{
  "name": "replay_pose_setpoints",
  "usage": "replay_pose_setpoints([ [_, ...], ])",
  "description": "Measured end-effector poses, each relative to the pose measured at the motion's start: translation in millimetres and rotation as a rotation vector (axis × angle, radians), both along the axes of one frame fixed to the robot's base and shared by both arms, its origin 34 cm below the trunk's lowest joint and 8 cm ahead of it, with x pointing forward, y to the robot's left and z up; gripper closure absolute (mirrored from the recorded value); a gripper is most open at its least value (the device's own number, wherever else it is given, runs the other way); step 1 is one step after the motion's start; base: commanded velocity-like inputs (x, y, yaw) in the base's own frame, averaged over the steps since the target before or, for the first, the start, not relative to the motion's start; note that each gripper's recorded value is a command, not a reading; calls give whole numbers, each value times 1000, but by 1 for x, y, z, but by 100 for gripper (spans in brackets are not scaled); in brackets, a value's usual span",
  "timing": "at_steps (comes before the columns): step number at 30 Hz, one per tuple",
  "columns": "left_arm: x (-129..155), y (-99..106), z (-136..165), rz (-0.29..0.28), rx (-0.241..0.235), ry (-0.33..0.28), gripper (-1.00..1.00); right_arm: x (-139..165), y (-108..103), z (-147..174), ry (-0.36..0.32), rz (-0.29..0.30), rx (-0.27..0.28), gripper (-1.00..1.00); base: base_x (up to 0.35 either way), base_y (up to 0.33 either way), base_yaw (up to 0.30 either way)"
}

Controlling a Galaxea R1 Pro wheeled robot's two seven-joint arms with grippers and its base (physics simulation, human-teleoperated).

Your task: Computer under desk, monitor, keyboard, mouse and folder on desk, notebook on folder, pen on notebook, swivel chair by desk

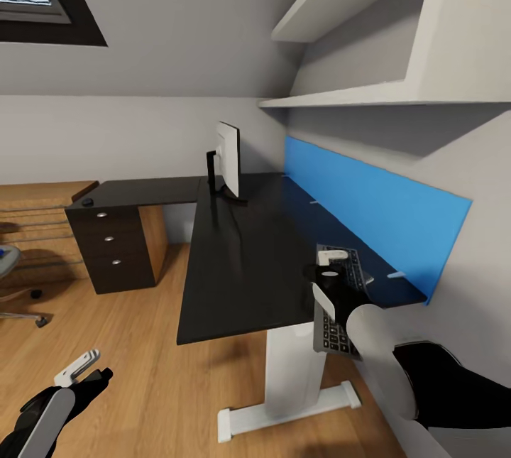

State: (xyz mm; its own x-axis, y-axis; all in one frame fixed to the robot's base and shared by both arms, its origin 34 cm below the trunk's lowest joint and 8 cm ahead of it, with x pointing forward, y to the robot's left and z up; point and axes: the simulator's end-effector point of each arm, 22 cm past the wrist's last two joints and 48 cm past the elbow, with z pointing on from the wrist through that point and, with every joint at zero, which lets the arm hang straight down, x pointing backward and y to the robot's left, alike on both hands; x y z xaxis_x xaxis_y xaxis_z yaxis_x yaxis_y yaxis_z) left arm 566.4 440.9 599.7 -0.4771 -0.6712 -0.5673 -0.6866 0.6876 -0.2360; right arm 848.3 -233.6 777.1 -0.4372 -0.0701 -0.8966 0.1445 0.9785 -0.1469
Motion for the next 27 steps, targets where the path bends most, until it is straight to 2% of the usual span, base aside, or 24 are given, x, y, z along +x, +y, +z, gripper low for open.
replay_pose_setpoints([
  [17, 4, -1, 32, -1, 1, 3, -100, 5, -6, 33, -2, -10, 3, -100, 0, 0, 0],
  [26, 5, -1, 48, -3, 2, 5, -100, 2, -43, 43, 15, -104, 77, -100, 0, 0, 0],
  [27, 6, -2, 50, -5, 3, 6, -100, 0, -53, 41, 21, -134, 109, -100, 0, 0, 0],
])
